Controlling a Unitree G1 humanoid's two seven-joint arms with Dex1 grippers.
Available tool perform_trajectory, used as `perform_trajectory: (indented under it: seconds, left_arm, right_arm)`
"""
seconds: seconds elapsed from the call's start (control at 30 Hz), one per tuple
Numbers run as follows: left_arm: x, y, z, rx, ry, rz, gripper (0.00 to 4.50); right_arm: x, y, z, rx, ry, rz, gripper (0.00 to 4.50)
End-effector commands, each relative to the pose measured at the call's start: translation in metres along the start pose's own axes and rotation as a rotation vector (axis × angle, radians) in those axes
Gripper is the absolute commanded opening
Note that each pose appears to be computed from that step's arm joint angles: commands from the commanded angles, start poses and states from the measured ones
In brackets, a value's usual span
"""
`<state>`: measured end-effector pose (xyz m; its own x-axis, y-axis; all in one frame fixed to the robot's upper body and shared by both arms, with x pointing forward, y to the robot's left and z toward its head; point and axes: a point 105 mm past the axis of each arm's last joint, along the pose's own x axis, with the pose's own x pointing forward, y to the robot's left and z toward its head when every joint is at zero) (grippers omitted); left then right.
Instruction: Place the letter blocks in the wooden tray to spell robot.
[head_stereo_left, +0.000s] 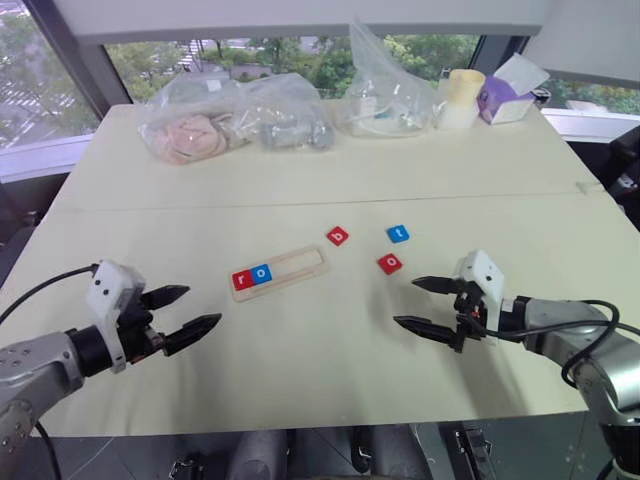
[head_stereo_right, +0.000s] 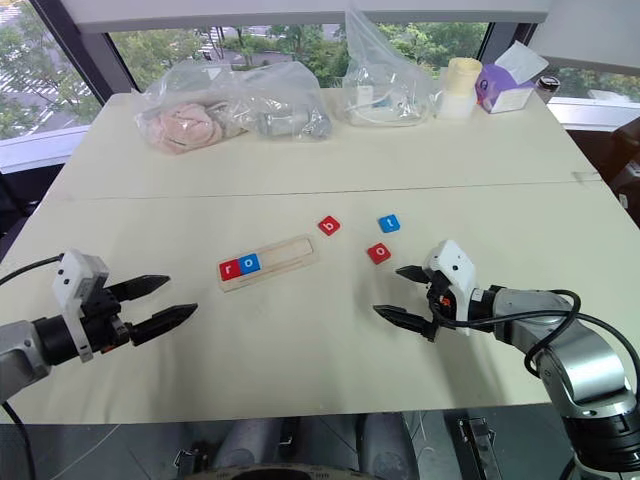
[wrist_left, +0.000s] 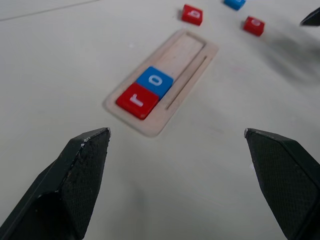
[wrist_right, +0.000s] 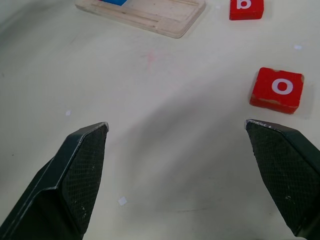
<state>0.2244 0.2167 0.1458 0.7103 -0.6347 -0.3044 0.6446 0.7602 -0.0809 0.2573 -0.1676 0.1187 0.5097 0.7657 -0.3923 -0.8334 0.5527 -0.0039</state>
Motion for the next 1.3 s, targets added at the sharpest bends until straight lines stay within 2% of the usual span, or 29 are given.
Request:
perform_trajectory:
  seconds: [0.03, 0.17, 0.4, 0.57, 0.7, 0.8, 0.93, 1.1, 1.3]
  left_arm:
    - [-0.004, 0.0, 0.001, -0.003, 0.002, -0.008, 4.47]
    - [-0.006, 0.004, 0.0, -0.011, -0.033, 0.013, 4.47]
    - [-0.007, 0.012, -0.01, 0.005, 0.008, 0.074, 4.47]
    - [-0.006, 0.027, -0.001, 0.062, -0.022, 0.187, 4.47]
    - [-0.004, 0.032, -0.006, -0.001, 0.019, 0.189, 4.47]
    - [-0.005, 0.043, 0.003, 0.082, 0.019, 0.223, 4.47]
    - [0.004, 0.054, 0.012, 0.201, 0.086, 0.156, 4.47]
    - [0.038, 0.056, 0.028, 0.308, 0.12, -0.013, 4.47]
    - [0.08, 0.042, 0.021, 0.343, 0.162, -0.186, 4.47]
  right_arm:
    - [0.001, 0.005, 0.008, -0.029, -0.029, 0.018, 4.5]
    - [0.002, 0.002, 0.005, -0.034, 0.009, 0.001, 4.5]
    - [0.007, -0.003, 0.006, -0.071, 0.03, -0.021, 4.5]
    - [0.008, -0.008, 0.005, -0.057, 0.04, -0.037, 4.5]
    - [0.011, -0.012, 0.009, -0.055, 0.036, -0.057, 4.5]
    - [0.011, -0.016, 0.016, -0.079, 0.024, -0.063, 4.5]
    - [0.007, -0.01, 0.036, -0.058, -0.006, 0.01, 4.5]
    - [0.017, 0.025, 0.052, -0.077, 0.004, 0.136, 4.5]
    - [0.028, 0.037, 0.05, -0.062, -0.001, 0.107, 4.5]
